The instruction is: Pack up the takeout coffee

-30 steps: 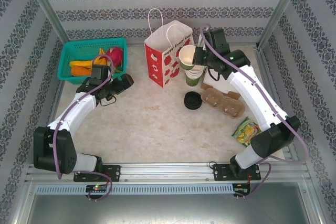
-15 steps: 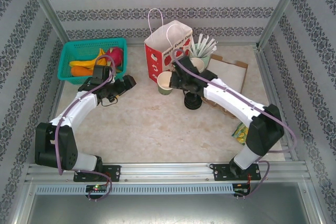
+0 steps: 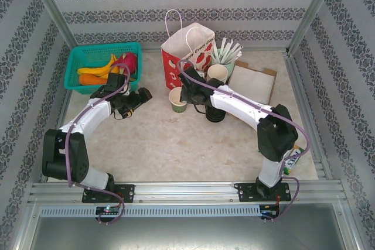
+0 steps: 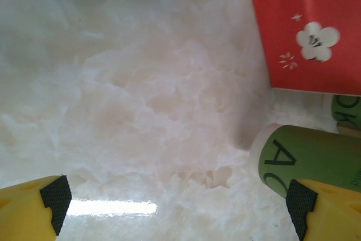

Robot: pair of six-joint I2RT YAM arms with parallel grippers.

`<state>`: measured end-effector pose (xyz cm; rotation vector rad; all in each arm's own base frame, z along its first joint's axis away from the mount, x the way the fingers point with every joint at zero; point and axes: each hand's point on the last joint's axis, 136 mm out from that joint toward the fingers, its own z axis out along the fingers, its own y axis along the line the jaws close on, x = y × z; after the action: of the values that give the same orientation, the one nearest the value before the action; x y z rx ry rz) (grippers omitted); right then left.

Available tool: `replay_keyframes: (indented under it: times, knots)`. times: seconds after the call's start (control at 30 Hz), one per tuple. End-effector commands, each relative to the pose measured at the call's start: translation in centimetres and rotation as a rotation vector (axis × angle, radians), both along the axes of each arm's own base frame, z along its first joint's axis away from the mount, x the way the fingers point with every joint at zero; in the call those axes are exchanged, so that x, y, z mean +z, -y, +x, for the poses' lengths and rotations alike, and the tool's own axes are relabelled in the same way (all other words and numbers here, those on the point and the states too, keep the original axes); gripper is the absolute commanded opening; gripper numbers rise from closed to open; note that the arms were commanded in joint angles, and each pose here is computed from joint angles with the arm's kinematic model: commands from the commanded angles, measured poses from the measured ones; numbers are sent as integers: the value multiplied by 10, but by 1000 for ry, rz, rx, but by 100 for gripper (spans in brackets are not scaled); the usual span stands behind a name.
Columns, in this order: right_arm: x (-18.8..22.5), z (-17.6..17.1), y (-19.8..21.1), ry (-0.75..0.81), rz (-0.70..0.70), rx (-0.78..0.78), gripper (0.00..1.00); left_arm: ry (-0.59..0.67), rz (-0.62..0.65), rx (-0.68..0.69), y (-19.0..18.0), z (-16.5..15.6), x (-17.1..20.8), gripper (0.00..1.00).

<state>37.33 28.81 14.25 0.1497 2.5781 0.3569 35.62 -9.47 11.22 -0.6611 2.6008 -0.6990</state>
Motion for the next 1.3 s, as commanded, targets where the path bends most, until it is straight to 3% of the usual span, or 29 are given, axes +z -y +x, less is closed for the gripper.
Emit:
replay_keyframes:
  times: [0.0, 0.27, 0.53, 1.03, 1.1, 1.17, 1.27]
  knots:
    - [-3, -6, -3, -33, -30, -2, 0, -43, 19, -15, 5, -7, 2, 100]
    - [-15, -14, -27, -55, -16, 67, 0, -95, 116, -49, 2, -12, -4, 100]
    - [-21, -19, -32, -73, -12, 84, 4, -106, 126, -71, 6, -14, -6, 100]
    - [6, -18, -20, -26, -3, 72, 38, -101, 120, -85, 9, -10, -3, 100]
    - [14, -15, -11, -6, 15, 32, 49, -91, 103, -91, 12, -8, -1, 100]
    - [19, -13, 1, 9, 37, -25, 53, -82, 83, -96, 15, -7, 0, 100]
    - [20, -11, 25, 17, 53, -99, 66, -72, 67, -91, 17, -6, 2, 100]
